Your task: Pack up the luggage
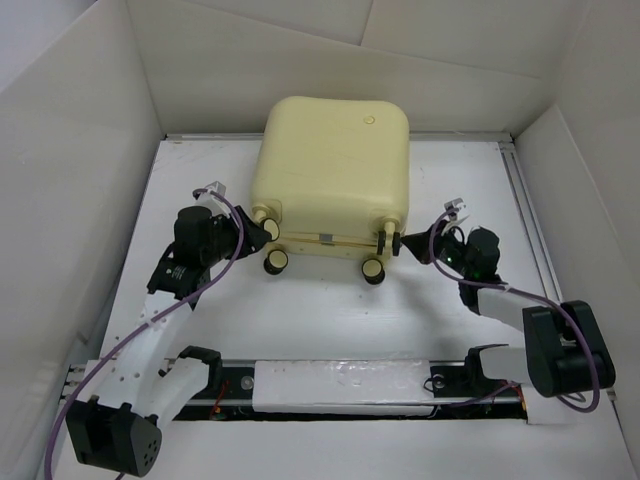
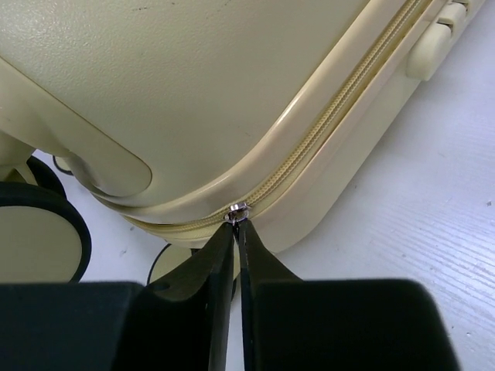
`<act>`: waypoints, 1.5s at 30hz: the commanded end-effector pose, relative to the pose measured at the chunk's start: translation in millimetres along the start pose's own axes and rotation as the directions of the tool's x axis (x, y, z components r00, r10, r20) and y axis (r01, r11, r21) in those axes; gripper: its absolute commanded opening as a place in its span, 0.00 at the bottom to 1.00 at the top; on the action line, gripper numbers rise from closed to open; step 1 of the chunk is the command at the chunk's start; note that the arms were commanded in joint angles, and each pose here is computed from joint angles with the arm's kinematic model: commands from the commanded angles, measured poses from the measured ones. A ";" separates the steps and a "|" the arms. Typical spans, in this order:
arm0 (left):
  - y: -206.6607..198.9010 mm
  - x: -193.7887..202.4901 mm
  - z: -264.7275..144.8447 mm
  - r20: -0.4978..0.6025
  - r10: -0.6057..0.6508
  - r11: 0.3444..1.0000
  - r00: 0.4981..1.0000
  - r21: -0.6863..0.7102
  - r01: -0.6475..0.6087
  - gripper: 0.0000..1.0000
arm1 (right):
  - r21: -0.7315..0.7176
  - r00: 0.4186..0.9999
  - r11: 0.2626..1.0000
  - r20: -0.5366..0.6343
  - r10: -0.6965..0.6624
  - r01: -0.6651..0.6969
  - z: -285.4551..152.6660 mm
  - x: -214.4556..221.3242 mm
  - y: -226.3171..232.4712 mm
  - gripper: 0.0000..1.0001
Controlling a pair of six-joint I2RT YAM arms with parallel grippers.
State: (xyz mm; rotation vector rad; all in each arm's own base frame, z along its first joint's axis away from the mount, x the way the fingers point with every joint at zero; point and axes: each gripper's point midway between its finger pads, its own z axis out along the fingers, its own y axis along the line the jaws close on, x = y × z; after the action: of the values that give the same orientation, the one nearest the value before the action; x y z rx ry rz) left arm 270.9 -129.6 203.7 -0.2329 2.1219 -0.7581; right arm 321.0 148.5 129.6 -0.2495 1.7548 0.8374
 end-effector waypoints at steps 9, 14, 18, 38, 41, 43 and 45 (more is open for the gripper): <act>-57.4 -52.4 -29.6 0.213 0.063 0.973 0.975 0.205 -0.108 0.00 | 0.043 0.999 0.999 0.033 -0.011 0.009 9.2 -4.3 11.6 0.00; -62.7 -35.1 -24.5 0.169 0.017 0.954 0.986 0.291 -0.066 0.00 | -0.025 0.987 0.993 0.107 0.117 -0.115 -3.1 8.7 70.6 0.00; -63.6 -21.8 -19.8 0.135 0.005 0.939 0.991 0.341 -0.051 0.00 | -0.132 0.961 0.974 0.184 0.205 -0.183 -17.3 -4.8 114.5 0.00; -82.3 -11.2 -27.5 0.138 -0.055 0.863 0.989 0.505 -0.023 0.00 | -0.040 0.883 0.964 0.393 0.257 -0.263 61.6 42.7 228.2 0.00; -80.2 -10.3 -29.7 0.149 -0.042 0.869 0.988 0.494 -0.038 0.00 | 0.057 0.880 0.955 0.408 0.243 -0.291 81.8 42.8 231.4 0.00; -81.2 -6.1 -30.6 0.129 -0.036 0.864 0.991 0.503 -0.034 0.00 | 0.087 0.910 0.967 0.366 0.195 -0.242 95.7 51.1 239.1 0.00; -80.4 -4.3 -31.8 0.131 -0.035 0.863 0.991 0.504 -0.036 0.00 | 0.045 0.933 0.979 0.315 0.173 -0.197 114.7 54.1 264.4 0.00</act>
State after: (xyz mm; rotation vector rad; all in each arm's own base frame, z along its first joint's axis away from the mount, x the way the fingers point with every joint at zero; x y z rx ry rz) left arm 271.1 -137.1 197.1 -0.3325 1.9311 -0.9804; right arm 275.8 352.6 136.3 0.2443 1.5497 0.6145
